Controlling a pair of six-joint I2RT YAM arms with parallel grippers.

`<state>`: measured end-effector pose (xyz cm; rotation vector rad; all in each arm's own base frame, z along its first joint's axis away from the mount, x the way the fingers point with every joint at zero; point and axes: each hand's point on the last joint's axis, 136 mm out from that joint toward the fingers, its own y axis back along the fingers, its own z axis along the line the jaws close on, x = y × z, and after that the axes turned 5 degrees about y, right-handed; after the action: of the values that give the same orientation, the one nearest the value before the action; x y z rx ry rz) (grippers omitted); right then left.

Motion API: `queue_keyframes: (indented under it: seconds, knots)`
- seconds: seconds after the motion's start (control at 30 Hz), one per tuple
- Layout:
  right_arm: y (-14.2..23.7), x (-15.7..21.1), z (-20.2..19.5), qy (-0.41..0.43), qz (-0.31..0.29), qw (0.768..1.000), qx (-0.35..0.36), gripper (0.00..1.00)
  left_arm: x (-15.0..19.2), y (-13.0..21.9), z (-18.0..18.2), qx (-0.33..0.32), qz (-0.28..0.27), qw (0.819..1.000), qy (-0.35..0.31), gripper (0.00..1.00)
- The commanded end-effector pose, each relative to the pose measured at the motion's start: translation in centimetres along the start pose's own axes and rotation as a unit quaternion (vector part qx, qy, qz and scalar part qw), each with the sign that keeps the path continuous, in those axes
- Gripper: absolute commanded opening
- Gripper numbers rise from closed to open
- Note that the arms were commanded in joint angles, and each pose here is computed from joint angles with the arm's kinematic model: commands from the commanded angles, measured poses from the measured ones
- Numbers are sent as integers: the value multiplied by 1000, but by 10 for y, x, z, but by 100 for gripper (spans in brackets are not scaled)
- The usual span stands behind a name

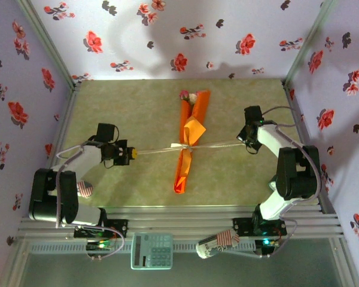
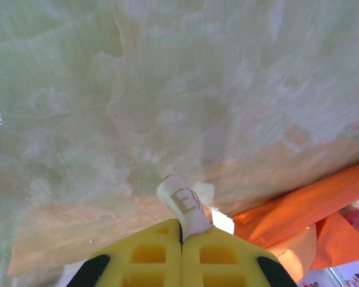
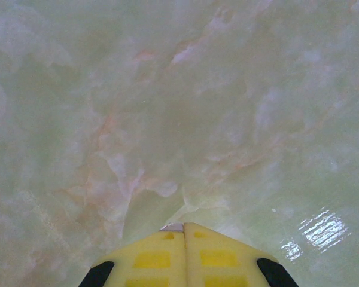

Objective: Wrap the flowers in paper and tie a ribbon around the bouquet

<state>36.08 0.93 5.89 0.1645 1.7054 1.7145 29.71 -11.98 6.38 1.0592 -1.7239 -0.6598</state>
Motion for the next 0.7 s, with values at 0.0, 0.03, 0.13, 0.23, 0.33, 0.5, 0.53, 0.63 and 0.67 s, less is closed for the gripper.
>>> queue_keyframes:
  seconds: [0.0,0.03,0.13,0.23,0.33,0.5,0.53,0.63,0.67]
  knots:
    - [2,-37,-37,-37,-61,995,73,0,-39,8,16,-17,-75,997,25,0]
    - [2,-36,-36,-37,-60,995,71,0,-38,7,16,-18,-72,997,24,0]
    - [0,-35,-26,-27,-53,997,55,0,-32,2,10,-20,-57,998,13,0]
    - [1,-34,-13,-12,-47,998,43,0,-22,-4,4,-19,-37,999,0,0]
    - [3,-31,-10,-12,-47,998,44,2,-18,-3,-2,-18,-36,999,-16,0]
    - [14,-32,-7,-10,-51,998,43,28,-8,-1,-12,-17,-24,999,-42,22]
    - [17,-32,-6,-9,-51,998,43,34,-5,-2,-12,-23,-18,998,-50,24]
    - [34,-32,-3,-11,-57,997,42,47,4,0,-16,-23,-13,997,-71,16]
    - [40,-31,-1,-13,-59,998,36,49,6,-1,-15,-23,-10,997,-71,15]
